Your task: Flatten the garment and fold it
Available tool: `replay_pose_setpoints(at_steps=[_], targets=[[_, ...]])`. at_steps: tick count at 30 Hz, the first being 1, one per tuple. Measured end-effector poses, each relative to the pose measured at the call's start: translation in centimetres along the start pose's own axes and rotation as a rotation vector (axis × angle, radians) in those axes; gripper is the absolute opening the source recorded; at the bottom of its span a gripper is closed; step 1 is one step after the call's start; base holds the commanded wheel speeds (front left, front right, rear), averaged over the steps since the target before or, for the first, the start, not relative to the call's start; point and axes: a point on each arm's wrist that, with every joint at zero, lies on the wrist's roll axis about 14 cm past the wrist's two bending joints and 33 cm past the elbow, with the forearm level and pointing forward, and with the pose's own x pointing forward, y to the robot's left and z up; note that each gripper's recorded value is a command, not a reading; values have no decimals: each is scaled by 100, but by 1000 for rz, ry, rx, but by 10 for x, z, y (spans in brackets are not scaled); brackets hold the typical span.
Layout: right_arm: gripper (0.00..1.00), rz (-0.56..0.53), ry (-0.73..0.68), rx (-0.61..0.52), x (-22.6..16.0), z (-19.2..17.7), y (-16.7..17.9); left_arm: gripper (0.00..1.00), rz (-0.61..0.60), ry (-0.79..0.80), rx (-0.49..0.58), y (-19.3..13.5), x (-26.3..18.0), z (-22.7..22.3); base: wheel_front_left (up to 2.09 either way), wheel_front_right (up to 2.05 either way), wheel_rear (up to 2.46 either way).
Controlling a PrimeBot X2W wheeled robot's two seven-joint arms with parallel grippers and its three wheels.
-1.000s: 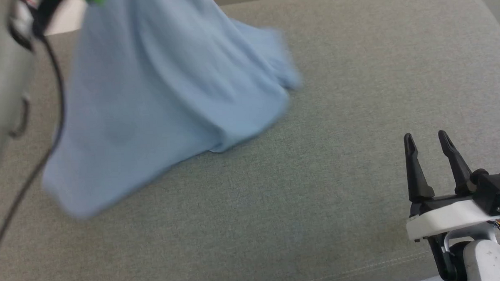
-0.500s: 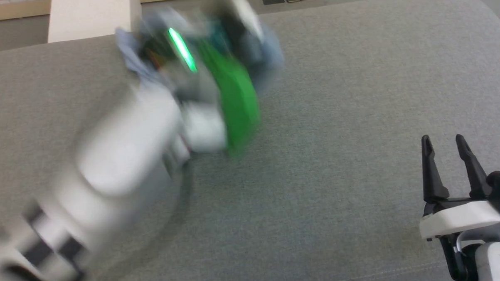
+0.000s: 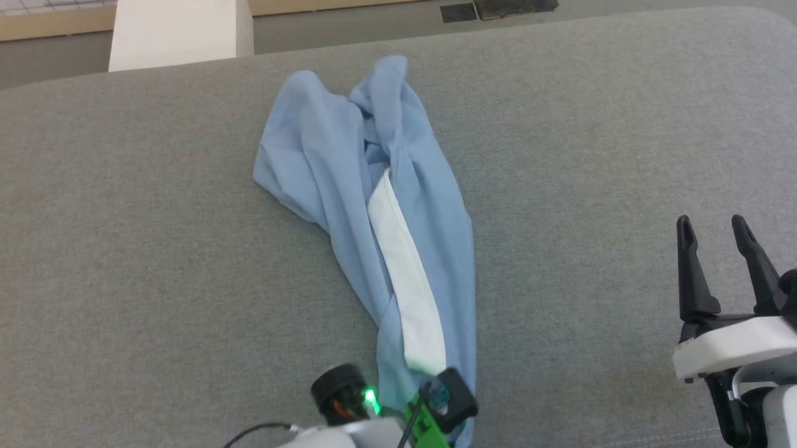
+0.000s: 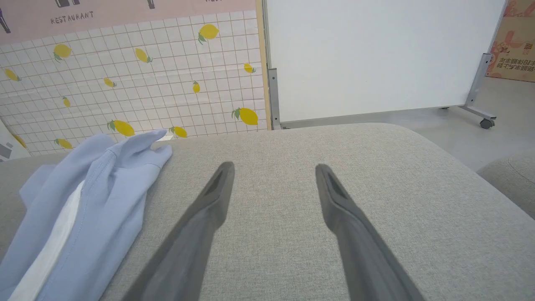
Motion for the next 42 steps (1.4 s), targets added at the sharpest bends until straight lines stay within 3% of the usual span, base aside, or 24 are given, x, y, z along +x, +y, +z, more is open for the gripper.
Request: replay_pose_setpoints(at_steps=[1,2,8,16,21,26,30,33,42], targets=[[100,2,1,1,0,0,1,44,0,14,-5,-1,0,-5,0,0,0],[100,6,3,2,0,0,2,100,8,24,-1,0,-1,-10,0,0,0],[100,22,7,8,2,0,8,100,69,-9,-6,11,-9,-8,0,0,0],[100,53,-7,21,4,6,19,100,242,-99,26,41,-48,19,0,0,0],[100,83,-11,31,4,10,29,100,519,-336,-18,90,-111,61,0,0,0],[100,138,-21,40,9,17,48,100,873,-594,-48,141,-203,80,0,0,0],[100,187,-4,38,11,18,65,100,1088,-709,-91,159,-257,57,0,0,0],[100,222,36,32,11,12,77,100,1189,-730,-129,160,-272,27,0,0,0],[100,395,245,-61,30,-8,114,100,1267,-728,-229,141,-263,-27,0,0,0]])
